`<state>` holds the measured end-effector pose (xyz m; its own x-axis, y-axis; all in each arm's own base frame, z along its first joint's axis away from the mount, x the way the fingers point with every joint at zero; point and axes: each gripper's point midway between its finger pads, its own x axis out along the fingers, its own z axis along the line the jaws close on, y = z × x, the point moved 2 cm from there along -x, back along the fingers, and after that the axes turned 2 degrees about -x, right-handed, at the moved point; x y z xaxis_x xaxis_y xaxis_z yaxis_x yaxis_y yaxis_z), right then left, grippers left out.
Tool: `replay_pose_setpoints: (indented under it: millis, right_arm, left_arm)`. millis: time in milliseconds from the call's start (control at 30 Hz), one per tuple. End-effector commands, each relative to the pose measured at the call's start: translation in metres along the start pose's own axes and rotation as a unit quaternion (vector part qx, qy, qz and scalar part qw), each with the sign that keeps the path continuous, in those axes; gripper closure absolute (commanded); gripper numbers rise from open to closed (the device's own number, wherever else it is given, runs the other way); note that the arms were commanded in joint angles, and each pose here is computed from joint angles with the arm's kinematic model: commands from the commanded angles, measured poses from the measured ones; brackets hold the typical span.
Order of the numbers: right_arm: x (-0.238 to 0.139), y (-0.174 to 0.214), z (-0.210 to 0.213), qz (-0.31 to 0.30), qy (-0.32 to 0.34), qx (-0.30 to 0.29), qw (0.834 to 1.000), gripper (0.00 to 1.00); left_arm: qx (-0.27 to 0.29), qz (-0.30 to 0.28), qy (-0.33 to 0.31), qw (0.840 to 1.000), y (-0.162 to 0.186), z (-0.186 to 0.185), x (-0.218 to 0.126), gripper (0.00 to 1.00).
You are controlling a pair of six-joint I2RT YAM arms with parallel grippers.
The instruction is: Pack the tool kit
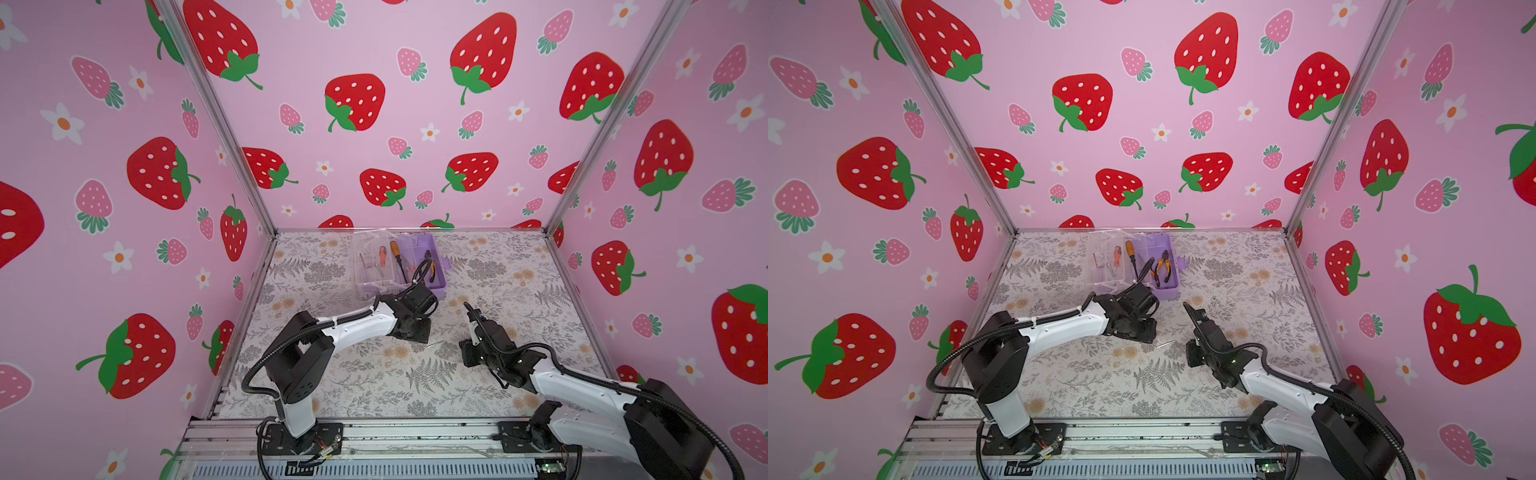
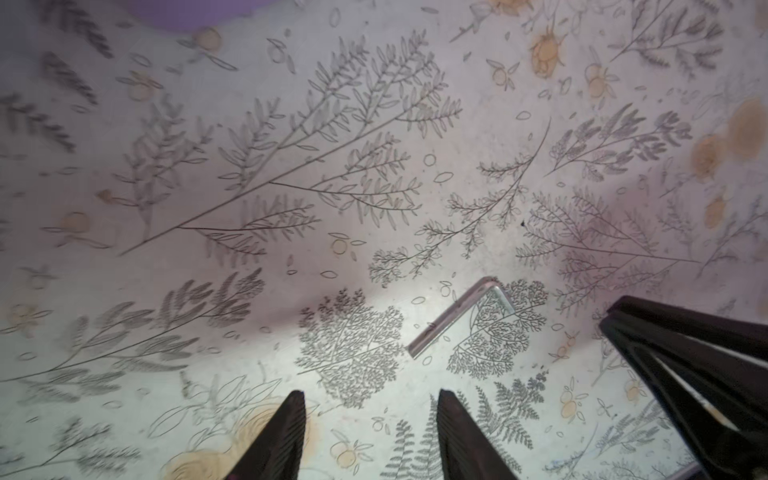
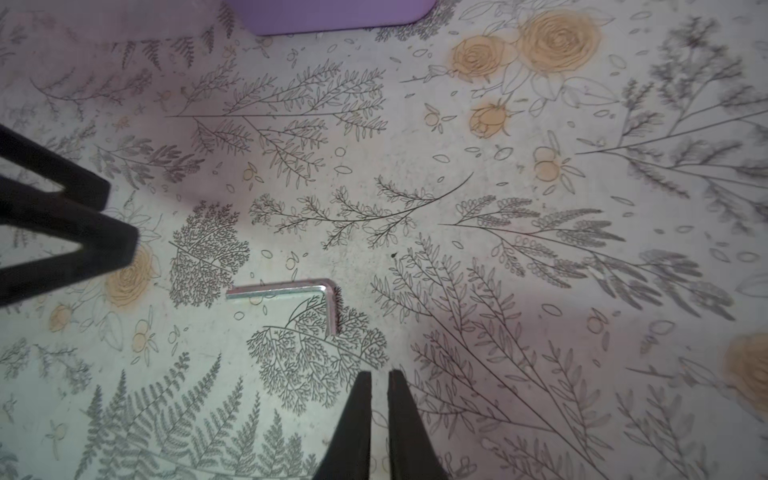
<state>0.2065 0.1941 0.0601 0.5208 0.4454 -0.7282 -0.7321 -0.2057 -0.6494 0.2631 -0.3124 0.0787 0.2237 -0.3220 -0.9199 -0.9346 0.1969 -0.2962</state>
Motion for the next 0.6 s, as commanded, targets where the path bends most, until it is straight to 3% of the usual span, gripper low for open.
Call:
replay_pose_setpoints:
  millis: [0, 200, 567]
  right_arm:
    - [0.004, -0.001, 0.011, 0.015, -0.049, 0.044, 0.998, 0.93]
    - [-0.003, -0.002, -0.012, 0.000, -0.067, 0.102, 0.993, 0.93]
    - [-0.012, -0.006, -0.035, -0.016, -0.062, 0.138, 0.988, 0.89]
  left_arm:
    - [0.017, -0.028, 0.045, 0.998, -0.019, -0.032, 0.002, 0.43]
    - [0.053, -0.019, 0.023, 0.998, -0.009, -0.044, 0.022, 0.40]
    - [0.112, -0.003, -0.044, 0.993, 0.001, -0.052, 0.042, 0.44]
